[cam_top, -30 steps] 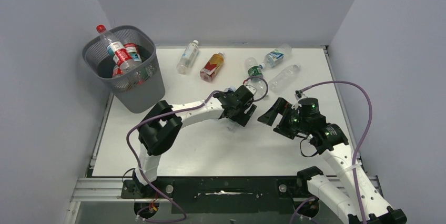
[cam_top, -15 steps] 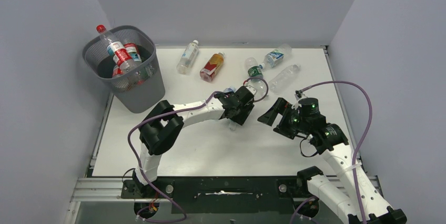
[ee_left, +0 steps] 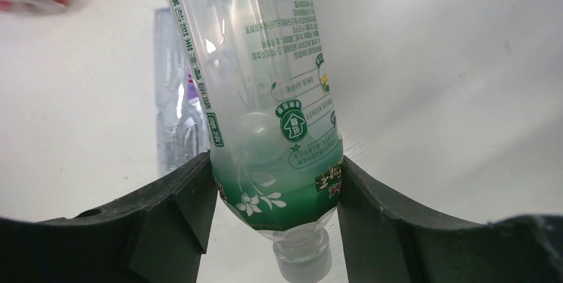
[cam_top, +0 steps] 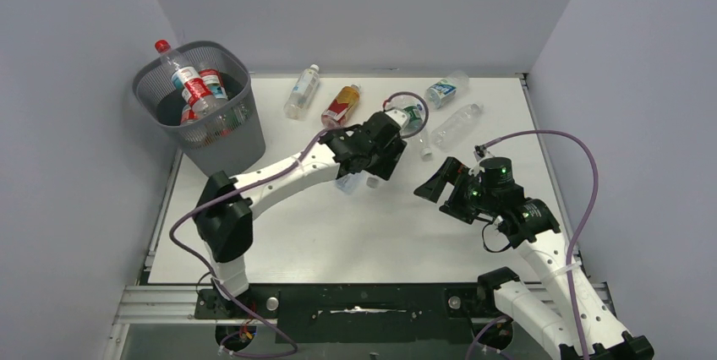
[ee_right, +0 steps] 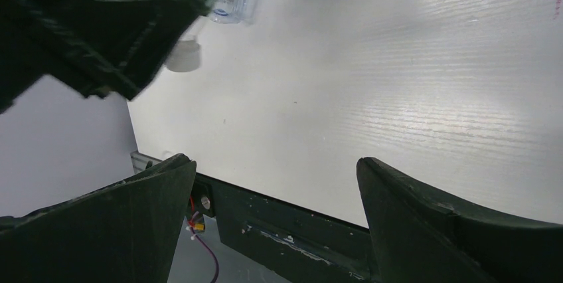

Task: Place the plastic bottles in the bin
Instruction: Pick up the plastic bottle at the center of the board, then place the plastic bottle in the trash bin.

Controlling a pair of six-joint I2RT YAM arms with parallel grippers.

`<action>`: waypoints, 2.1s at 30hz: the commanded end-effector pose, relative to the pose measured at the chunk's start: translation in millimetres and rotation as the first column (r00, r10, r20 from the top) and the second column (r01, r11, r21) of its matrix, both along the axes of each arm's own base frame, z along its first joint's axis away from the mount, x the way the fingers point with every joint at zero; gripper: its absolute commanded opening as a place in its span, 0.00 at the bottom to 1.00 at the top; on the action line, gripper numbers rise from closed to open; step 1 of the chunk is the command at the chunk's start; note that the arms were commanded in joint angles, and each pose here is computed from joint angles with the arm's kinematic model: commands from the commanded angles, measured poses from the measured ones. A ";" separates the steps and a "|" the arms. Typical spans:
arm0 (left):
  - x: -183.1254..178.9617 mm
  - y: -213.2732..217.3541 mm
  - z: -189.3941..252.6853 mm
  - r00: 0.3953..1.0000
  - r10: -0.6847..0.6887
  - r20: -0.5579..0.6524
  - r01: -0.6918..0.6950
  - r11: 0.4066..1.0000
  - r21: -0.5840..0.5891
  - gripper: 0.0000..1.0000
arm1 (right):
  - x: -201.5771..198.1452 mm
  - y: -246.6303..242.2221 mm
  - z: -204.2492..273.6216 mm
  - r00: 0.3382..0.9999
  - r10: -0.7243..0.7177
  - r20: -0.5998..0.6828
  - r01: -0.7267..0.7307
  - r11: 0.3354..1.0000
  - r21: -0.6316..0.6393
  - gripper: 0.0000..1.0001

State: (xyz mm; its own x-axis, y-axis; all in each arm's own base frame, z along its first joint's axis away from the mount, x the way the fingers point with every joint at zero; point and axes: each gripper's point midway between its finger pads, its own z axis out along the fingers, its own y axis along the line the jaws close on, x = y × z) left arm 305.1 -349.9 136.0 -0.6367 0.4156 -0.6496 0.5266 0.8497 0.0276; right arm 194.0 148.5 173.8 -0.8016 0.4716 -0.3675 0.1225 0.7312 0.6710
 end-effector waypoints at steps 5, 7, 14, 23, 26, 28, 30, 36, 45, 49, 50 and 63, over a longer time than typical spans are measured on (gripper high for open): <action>31.0 39.1 131.6 0.980 0.105 0.168 -0.072 0.979 -0.191 0.51 | 3.8 2.7 12.8 0.999 0.006 0.053 -0.007 1.000 0.026 0.98; 40.3 58.6 151.1 0.971 0.145 0.189 -0.101 0.970 -0.222 0.51 | 2.9 2.5 12.6 0.999 0.005 0.050 -0.006 1.000 0.026 0.98; 76.8 144.3 214.3 0.909 0.313 0.276 -0.232 0.929 -0.290 0.51 | 2.4 2.8 12.5 0.999 0.003 0.049 -0.004 1.000 0.031 0.98; 109.6 269.4 278.2 0.774 0.529 0.348 -0.383 0.828 -0.409 0.52 | -0.7 3.7 10.7 0.999 0.006 0.042 -0.008 0.999 0.038 0.98; 114.8 300.6 290.2 0.732 0.575 0.366 -0.420 0.803 -0.422 0.53 | -1.3 3.6 9.1 0.999 0.006 0.036 -0.008 0.999 0.038 0.98; 118.0 319.0 295.1 0.707 0.603 0.369 -0.442 0.784 -0.435 0.52 | -1.0 4.2 9.2 0.999 0.008 0.037 -0.009 0.999 0.041 0.98; 120.5 337.9 299.4 0.682 0.631 0.370 -0.461 0.763 -0.453 0.52 | -0.6 4.6 8.8 0.999 0.008 0.035 -0.010 0.999 0.042 0.98; 130.7 379.2 288.7 0.618 0.701 0.355 -0.541 0.707 -0.454 0.52 | 0.3 5.7 7.8 0.999 0.012 0.031 -0.013 0.999 0.042 0.98; 149.3 400.7 258.7 0.590 0.733 0.338 -0.568 0.675 -0.471 0.52 | 1.6 7.4 4.4 1.000 0.021 0.022 -0.022 0.999 0.040 0.98; 153.9 401.7 240.2 0.593 0.732 0.337 -0.570 0.677 -0.466 0.53 | 2.3 8.3 3.6 0.999 0.026 0.019 -0.026 0.999 0.041 0.98; 154.4 400.1 237.4 0.597 0.728 0.336 -0.565 0.679 -0.468 0.54 | 2.3 8.4 3.7 0.999 0.027 0.020 -0.028 0.999 0.041 0.98; 117.6 376.3 228.7 0.621 0.709 0.335 -0.548 0.698 -0.461 0.85 | 3.8 12.3 0.4 0.999 0.038 0.014 -0.039 0.998 0.053 0.98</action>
State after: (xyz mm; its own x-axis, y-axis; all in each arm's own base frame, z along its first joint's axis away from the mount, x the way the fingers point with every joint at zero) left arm 438.1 38.8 319.9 -0.3788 -0.2457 -0.8923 -0.1974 0.9634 -0.1815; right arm 192.9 153.2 167.8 -0.8164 0.4666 -0.3404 0.1265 0.7195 0.6829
